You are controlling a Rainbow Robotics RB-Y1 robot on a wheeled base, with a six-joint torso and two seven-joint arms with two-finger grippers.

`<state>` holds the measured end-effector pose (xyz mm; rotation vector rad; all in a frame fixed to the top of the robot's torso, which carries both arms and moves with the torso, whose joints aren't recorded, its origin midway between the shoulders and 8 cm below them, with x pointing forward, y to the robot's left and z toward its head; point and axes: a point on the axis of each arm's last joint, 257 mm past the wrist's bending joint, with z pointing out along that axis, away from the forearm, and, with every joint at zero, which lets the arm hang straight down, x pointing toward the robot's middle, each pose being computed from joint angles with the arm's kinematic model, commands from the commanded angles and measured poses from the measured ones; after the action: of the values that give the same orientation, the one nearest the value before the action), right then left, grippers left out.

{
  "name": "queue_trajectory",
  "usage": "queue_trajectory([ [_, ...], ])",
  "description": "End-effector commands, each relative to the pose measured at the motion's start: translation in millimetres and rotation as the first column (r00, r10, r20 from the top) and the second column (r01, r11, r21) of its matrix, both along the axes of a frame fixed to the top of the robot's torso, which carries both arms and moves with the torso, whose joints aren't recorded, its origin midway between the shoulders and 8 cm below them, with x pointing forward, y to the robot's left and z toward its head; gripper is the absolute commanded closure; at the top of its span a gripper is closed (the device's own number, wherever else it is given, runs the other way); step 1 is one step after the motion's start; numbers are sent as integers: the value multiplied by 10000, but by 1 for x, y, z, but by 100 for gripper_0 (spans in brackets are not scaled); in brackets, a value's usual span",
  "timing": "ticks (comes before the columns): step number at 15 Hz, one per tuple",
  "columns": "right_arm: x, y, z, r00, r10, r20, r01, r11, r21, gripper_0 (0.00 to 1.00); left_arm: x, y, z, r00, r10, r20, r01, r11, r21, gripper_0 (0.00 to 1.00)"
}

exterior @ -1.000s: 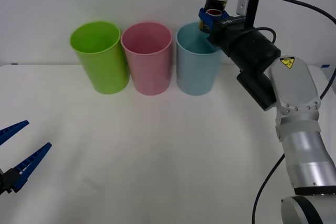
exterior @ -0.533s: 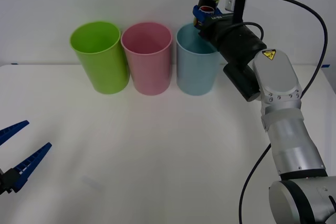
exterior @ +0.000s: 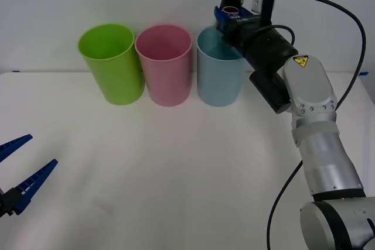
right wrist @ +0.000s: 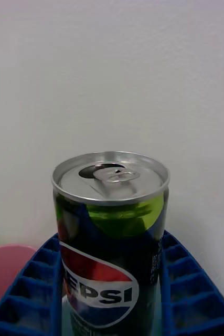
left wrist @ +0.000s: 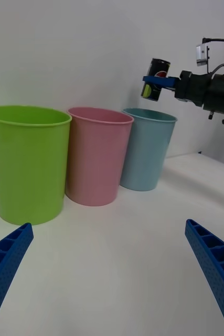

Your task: Grasp the object on the table and drop it into the matching bin: aluminum can to the light blue bin, PET bottle to the pink bin.

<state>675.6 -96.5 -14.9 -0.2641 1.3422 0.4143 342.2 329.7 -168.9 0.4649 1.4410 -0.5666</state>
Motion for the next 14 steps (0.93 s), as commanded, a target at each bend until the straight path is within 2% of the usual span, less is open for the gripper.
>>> queue_trajectory([
  [1,0,-4,1,10000,-54,72,55,9999,-149,0,0,0,0,10000,0,0,0,10000,0,0],
  [6,-8,-12,-1,9997,220,120,-216,9992,-325,0,0,0,0,10000,0,0,0,10000,0,0],
  [9,-30,-21,-8,9985,508,218,-496,9975,-511,0,0,0,0,10000,0,0,0,10000,0,0],
  [14,-84,-34,-24,9918,1244,288,-1218,9892,-814,0,0,0,0,10000,0,0,0,10000,0,0],
])
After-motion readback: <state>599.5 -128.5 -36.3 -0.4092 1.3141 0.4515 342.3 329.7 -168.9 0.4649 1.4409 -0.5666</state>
